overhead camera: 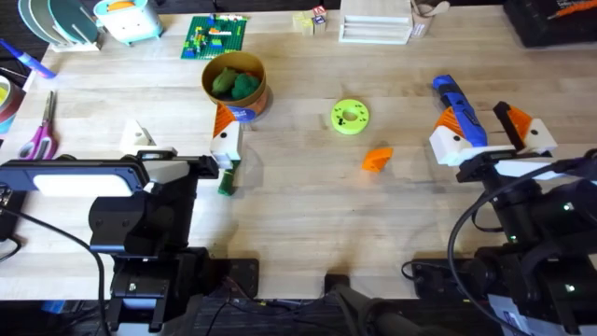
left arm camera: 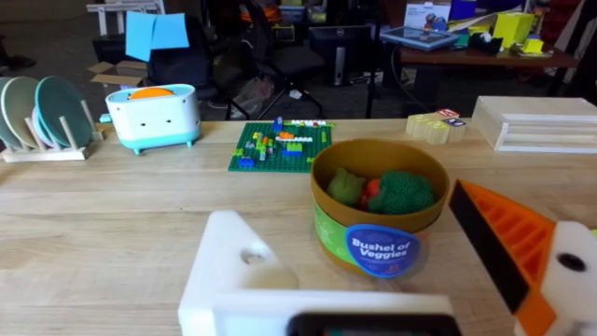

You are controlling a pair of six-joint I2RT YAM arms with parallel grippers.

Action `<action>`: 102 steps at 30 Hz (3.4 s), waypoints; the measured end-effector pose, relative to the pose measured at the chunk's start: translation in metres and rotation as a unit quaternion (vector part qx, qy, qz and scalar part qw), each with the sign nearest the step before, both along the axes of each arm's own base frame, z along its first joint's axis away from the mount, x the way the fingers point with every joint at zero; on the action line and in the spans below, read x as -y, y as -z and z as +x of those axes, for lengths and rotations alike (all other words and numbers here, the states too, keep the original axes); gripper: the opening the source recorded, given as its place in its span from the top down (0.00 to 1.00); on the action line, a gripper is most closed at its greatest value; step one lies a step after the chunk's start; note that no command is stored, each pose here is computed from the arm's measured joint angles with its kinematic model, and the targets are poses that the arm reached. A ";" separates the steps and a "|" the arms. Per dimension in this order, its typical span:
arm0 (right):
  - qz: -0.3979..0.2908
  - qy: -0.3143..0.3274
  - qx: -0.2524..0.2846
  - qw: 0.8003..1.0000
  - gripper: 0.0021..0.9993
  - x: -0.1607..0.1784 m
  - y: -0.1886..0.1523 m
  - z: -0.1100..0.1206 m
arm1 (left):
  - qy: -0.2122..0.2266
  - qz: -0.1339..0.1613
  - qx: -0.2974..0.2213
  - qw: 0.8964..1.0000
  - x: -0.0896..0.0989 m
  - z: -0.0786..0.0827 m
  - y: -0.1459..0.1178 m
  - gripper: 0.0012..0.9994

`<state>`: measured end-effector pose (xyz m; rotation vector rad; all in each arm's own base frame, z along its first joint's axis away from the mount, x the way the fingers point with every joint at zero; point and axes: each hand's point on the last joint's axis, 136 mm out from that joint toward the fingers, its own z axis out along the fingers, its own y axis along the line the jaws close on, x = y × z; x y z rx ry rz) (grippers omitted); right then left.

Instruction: Pick up the gripper from the table and insert it into the empty holder that is missing its gripper. Then pick up a screw, insert it into the mounting hole, and use the screwdriver to tighten it. Finally, clean up the table by picking up the vegetable and placing it into the bucket.

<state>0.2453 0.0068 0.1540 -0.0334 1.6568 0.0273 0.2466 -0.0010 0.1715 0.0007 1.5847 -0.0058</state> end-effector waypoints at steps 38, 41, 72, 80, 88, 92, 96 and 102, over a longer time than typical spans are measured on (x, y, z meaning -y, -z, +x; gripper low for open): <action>0.004 -0.023 -0.175 0.984 0.12 -0.008 -0.106 -0.027 | 0.076 0.041 -0.343 0.935 0.019 -0.048 -0.065 0.01; 0.005 -0.024 -0.188 0.982 0.12 -0.008 -0.101 -0.026 | 0.097 0.030 -0.403 0.910 0.026 -0.053 -0.043 0.01; 0.005 -0.024 -0.191 0.981 0.12 -0.008 -0.100 -0.027 | 0.287 -0.052 -0.199 0.936 0.096 0.007 -0.132 0.01; 0.005 -0.024 -0.191 0.981 0.12 -0.008 -0.100 -0.027 | 0.287 -0.070 -0.231 0.927 0.097 0.000 -0.121 0.01; 0.005 -0.024 -0.191 0.981 0.12 -0.008 -0.100 -0.027 | 0.352 -0.004 -0.171 0.920 0.131 0.020 -0.133 0.00; 0.005 -0.024 -0.191 0.981 0.12 -0.008 -0.100 -0.027 | 0.381 0.032 -0.132 0.915 0.153 0.017 -0.124 0.01; 0.005 -0.024 -0.191 0.981 0.12 -0.008 -0.100 -0.027 | 0.398 0.055 -0.074 0.913 0.166 -0.001 -0.111 0.00; 0.005 -0.024 -0.191 0.981 0.12 -0.008 -0.100 -0.027 | 0.414 0.068 0.005 0.908 0.172 -0.033 -0.080 0.00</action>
